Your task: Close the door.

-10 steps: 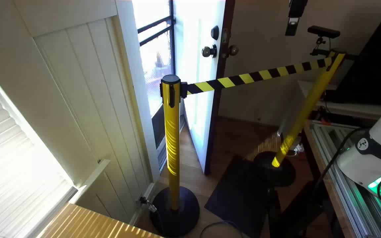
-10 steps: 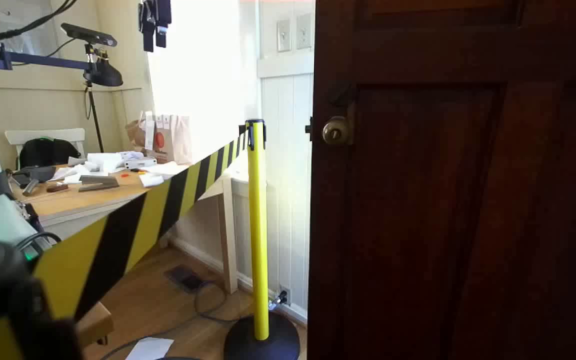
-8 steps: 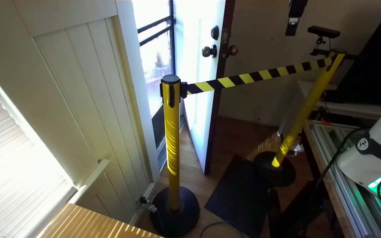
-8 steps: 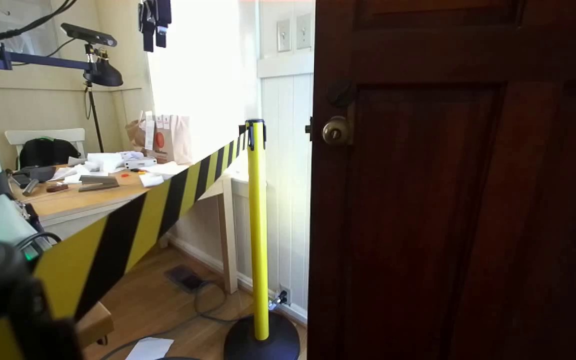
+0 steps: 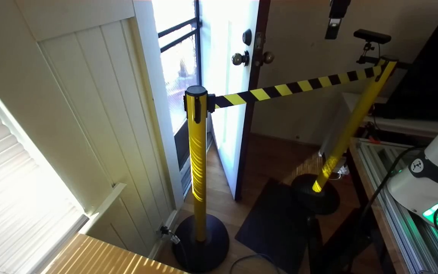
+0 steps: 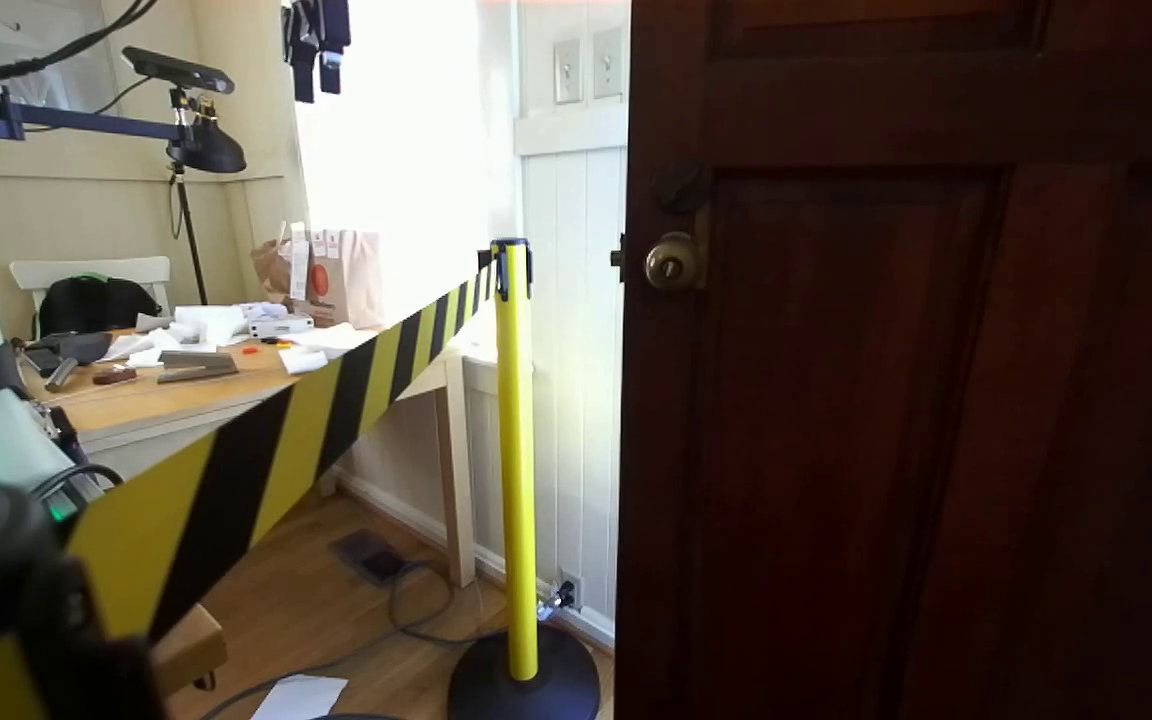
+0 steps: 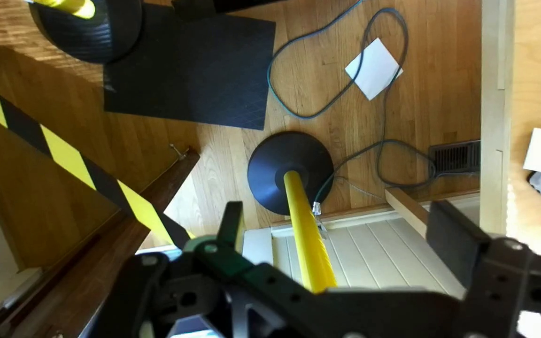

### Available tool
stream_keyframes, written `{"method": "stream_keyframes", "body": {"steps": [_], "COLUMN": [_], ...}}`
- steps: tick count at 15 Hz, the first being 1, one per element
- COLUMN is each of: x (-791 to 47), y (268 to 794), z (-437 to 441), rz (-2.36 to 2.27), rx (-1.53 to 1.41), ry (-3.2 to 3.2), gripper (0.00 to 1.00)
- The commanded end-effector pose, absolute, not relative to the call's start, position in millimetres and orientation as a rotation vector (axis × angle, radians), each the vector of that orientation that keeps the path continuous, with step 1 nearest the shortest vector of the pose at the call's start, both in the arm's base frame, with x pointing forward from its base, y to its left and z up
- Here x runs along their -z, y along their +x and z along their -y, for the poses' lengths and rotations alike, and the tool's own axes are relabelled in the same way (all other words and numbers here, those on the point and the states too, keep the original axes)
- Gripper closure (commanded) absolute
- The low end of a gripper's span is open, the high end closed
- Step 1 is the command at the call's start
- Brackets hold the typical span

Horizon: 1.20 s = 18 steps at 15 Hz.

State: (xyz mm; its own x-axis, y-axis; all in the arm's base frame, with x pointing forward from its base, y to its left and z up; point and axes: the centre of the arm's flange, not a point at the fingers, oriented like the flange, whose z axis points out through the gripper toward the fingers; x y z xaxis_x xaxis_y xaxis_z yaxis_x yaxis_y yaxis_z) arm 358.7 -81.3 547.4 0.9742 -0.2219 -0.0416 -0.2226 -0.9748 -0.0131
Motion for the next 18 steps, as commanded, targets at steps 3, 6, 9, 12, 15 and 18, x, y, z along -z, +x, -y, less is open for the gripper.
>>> {"method": "stream_keyframes", "body": {"steps": [3,6,9,12,15,18], "x": [-565,-572,-570,-554,-531,-528], "y": [383,390,396,399,397,386], "z": [155,196,233,278,324,317], "rz": [-0.067,0.166,0.271,0.324,0.273,0.256], "rx": [0.088,0.063,-0.031,-0.081,-0.151,-0.125], "ry": [-3.181,-3.241,-3.225,-3.212,-3.313,-3.275], "gripper": [0.00,0.00,0.00,0.00,0.00,0.00]}}
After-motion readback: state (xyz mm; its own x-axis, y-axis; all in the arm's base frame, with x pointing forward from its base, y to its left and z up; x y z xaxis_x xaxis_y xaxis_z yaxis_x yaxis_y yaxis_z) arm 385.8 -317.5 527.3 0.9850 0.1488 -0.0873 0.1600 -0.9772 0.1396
